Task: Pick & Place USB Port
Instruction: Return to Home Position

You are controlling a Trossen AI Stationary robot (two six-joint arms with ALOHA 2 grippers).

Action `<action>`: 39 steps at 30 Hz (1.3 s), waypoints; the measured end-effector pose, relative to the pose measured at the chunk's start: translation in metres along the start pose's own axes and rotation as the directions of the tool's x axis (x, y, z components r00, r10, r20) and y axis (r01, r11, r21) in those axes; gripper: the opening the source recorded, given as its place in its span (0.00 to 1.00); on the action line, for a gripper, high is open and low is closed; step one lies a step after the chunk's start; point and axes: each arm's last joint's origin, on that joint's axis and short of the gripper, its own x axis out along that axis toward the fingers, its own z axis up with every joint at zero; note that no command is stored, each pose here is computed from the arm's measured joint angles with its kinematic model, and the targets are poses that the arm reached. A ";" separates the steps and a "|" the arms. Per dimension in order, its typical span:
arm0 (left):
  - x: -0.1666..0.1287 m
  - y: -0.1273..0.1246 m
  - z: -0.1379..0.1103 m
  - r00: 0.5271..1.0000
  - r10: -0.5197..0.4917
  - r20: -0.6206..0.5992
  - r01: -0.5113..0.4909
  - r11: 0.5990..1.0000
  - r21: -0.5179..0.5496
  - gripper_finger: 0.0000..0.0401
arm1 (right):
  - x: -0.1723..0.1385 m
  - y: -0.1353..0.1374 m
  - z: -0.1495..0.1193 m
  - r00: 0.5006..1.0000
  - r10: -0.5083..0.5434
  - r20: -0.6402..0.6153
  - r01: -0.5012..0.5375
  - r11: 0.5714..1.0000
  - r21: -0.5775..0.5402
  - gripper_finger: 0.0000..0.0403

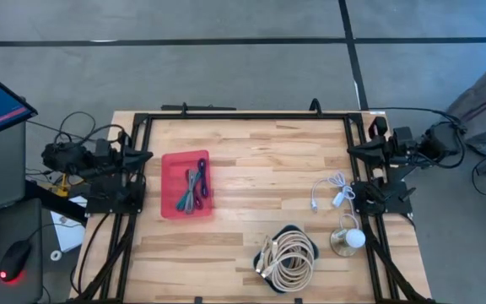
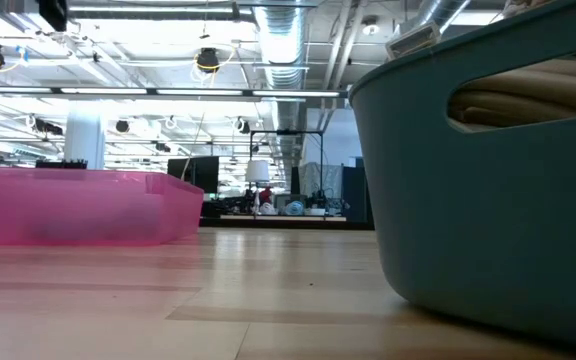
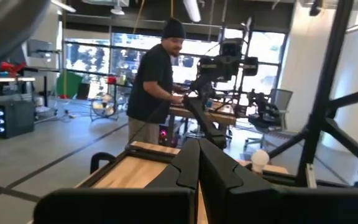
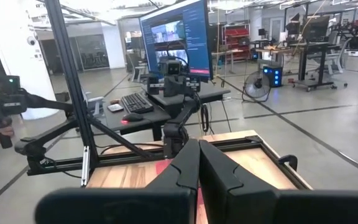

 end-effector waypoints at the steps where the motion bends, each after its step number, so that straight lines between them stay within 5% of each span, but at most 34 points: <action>1: -0.002 0.001 -0.002 1.000 -0.007 0.005 0.007 1.000 -0.003 0.01 | 0.000 0.000 0.000 1.000 0.000 0.000 0.000 1.000 0.000 0.00; 15: -0.001 -0.001 -0.020 0.999 -0.042 0.003 0.042 0.999 0.019 0.01 | -0.008 -0.007 -0.006 1.000 0.008 0.014 -0.009 0.999 0.036 0.00; 30: -0.001 -0.001 -0.020 0.999 -0.041 0.008 0.041 0.999 0.011 0.01 | -0.033 -0.034 -0.080 0.968 -0.010 0.251 -0.030 0.988 0.154 0.00; 39: -0.002 -0.001 -0.019 0.999 -0.041 0.016 0.040 0.999 0.006 0.01 | -0.028 -0.030 -0.094 0.982 0.032 0.186 -0.059 0.989 0.139 0.00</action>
